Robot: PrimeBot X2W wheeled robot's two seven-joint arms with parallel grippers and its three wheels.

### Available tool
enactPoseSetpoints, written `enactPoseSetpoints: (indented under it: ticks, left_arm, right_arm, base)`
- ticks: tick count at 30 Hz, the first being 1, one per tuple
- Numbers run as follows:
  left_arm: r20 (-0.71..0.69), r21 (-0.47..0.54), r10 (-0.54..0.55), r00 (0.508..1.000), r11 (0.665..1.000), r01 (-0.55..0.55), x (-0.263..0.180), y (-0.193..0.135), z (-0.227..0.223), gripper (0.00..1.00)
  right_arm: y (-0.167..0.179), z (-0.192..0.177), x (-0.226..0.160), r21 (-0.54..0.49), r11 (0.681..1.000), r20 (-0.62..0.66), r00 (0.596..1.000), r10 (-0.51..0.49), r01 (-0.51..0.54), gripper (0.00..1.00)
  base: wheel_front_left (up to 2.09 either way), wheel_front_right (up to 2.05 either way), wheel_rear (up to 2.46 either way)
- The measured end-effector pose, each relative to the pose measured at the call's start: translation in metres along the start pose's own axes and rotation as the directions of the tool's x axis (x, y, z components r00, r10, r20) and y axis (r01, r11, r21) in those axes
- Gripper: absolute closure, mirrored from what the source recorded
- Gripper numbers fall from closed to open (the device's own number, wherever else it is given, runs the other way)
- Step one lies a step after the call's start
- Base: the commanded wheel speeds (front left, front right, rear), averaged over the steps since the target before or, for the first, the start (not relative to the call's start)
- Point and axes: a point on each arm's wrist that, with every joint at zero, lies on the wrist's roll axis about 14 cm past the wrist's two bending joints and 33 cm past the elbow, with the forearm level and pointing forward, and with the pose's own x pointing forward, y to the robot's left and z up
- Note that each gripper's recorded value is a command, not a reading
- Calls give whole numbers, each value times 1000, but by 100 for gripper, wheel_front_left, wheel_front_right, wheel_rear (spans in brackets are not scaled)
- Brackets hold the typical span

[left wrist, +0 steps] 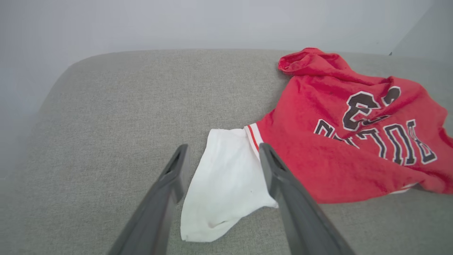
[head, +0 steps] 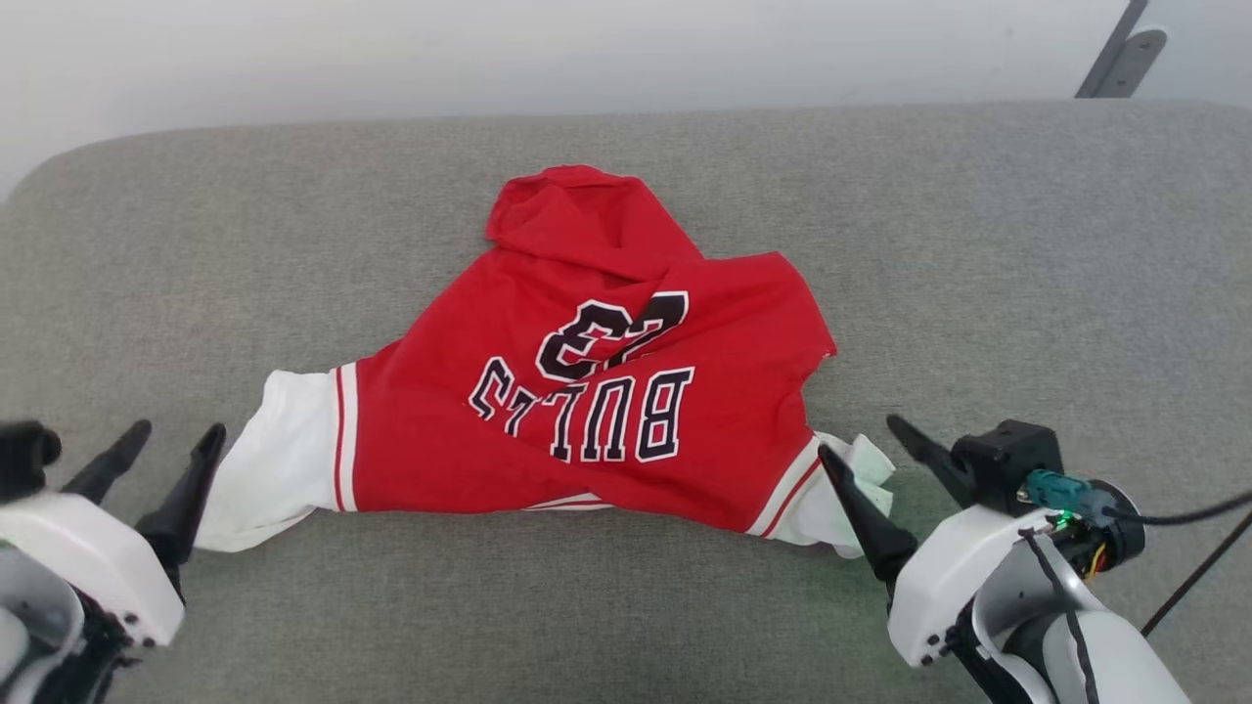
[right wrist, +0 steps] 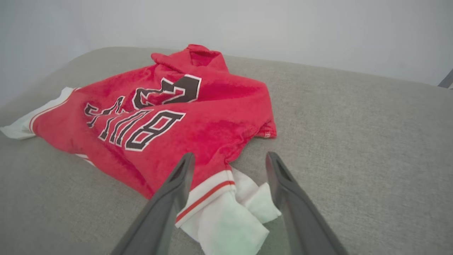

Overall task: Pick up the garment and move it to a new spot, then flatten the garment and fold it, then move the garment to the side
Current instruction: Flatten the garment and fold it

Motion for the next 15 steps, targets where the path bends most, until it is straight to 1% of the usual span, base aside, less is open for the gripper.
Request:
enactPoseSetpoints:
  ticks: [4, 7, 11, 15]
  left_arm:
    - [46, 2, 9, 999, 1000, -9, -8, -3, -5, 0]
    - [86, -13, 21, 996, 1000, -20, -12, -6, -3, 0]
    - [171, -47, 49, 984, 998, -42, -16, -8, 7, 0]
    - [211, -79, 88, 974, 994, -72, -26, -8, -2, 0]
  right_arm:
    - [6, -13, -1, -3, 999, -102, 994, 47, -47, 0]
    - [10, -27, -1, -9, 997, -194, 978, 74, -77, 0]
    - [14, -47, -1, -12, 993, -315, 943, 104, -114, 0]
    - [21, -61, 2, -29, 987, -414, 900, 135, -161, 0]
  base:
    - [0, 0, 0]
    - [0, 0, 0]
    - [0, 0, 0]
    - [0, 0, 0]
